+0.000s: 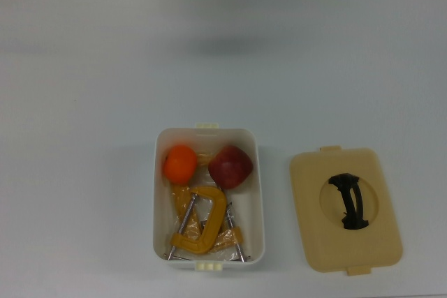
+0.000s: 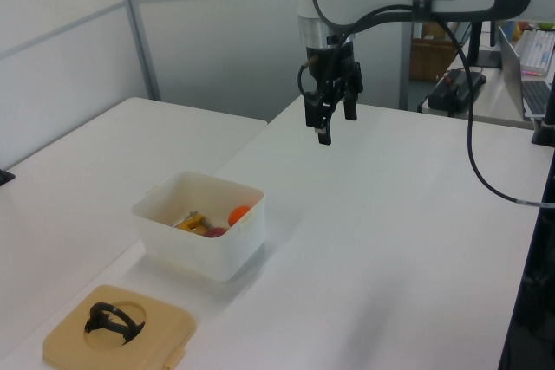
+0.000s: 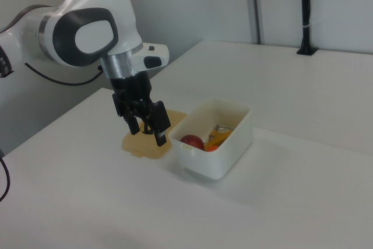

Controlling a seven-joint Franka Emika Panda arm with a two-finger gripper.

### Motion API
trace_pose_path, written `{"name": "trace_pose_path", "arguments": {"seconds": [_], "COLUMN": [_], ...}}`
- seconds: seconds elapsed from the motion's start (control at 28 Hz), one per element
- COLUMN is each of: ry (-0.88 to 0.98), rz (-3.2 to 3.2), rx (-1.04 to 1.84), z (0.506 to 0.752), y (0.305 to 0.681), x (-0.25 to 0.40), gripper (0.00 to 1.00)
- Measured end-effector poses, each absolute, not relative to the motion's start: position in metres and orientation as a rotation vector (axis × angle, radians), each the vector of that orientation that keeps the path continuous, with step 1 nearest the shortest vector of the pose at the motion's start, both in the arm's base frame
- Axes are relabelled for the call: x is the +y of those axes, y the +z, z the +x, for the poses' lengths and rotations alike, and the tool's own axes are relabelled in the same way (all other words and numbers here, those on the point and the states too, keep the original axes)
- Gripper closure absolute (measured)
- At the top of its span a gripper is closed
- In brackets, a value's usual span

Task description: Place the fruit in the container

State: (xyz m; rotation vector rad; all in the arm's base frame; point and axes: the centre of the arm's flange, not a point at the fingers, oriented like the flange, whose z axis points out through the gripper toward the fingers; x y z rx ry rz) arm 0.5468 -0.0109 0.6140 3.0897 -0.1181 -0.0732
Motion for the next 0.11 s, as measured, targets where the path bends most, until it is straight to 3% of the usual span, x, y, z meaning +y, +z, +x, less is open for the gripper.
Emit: {"name": "trace_pose_path", "arguments": {"seconds": [0.11], "ry": [-0.073], "rz": [3.090], "rx": [-0.120], "z": [0.5468], "y": [0.6141], "x": [-0.0114], "gripper": [0.00]}}
